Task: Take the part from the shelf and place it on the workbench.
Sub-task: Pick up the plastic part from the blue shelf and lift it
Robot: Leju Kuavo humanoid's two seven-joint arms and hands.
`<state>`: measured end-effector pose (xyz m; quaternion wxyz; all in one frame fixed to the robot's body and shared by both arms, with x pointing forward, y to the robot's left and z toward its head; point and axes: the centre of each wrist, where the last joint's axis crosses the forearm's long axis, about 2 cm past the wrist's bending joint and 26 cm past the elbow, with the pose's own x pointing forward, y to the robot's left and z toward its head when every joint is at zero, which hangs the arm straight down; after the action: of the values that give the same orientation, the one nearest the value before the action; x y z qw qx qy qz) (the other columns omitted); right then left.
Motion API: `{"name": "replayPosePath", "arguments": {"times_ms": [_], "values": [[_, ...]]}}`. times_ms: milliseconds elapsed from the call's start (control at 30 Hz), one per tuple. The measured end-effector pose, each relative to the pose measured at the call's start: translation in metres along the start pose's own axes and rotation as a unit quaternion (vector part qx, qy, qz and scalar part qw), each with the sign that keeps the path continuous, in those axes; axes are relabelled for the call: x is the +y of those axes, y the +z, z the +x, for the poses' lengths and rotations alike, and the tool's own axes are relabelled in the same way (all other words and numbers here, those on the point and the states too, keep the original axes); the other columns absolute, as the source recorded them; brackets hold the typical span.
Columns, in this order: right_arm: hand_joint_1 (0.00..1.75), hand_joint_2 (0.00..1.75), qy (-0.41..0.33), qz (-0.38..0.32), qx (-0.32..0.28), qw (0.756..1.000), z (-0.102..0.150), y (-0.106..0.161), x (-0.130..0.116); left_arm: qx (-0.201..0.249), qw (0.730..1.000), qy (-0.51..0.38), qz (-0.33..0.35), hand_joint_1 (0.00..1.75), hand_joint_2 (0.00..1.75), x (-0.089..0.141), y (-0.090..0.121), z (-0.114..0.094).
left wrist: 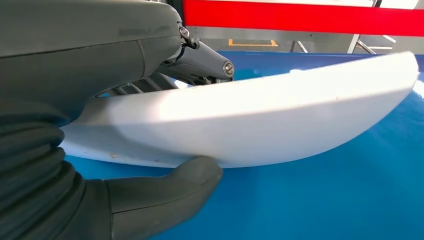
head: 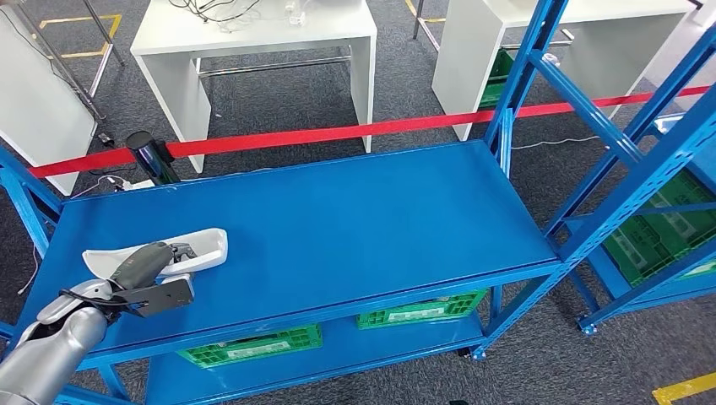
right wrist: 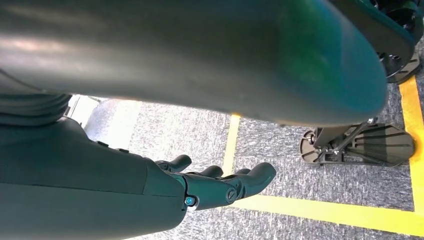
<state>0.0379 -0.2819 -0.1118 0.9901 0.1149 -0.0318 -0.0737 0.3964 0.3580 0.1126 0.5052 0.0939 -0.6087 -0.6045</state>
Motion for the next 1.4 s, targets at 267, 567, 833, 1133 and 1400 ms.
{"name": "replayPosePath", "arguments": {"times_ms": [267,567,833,1133,1400], "values": [[0.0,0.0,0.0,0.0,-0.002,1.0,0.0,0.0,0.0,-0.02,0.999,0.021,0.027,1.75,1.75,-0.004,-0.003,0.003],[0.0,0.0,-0.003,0.0,0.005,1.0,0.0,0.0,0.0,-0.182,0.911,0.345,0.135,1.75,1.75,0.009,-0.016,0.029],[0.0,0.0,-0.011,0.0,-0.003,1.0,-0.001,0.0,-0.001,-0.298,0.824,0.448,0.178,1.75,1.75,0.021,-0.01,0.053],[0.0,0.0,-0.021,0.005,-0.007,1.0,-0.003,-0.001,0.004,-0.478,0.676,0.537,0.164,1.75,1.75,0.031,0.017,0.113],[0.0,0.0,-0.019,0.005,-0.013,1.0,-0.004,-0.001,0.005,-0.517,0.656,0.528,0.151,1.75,1.75,0.022,0.036,0.146]]}}
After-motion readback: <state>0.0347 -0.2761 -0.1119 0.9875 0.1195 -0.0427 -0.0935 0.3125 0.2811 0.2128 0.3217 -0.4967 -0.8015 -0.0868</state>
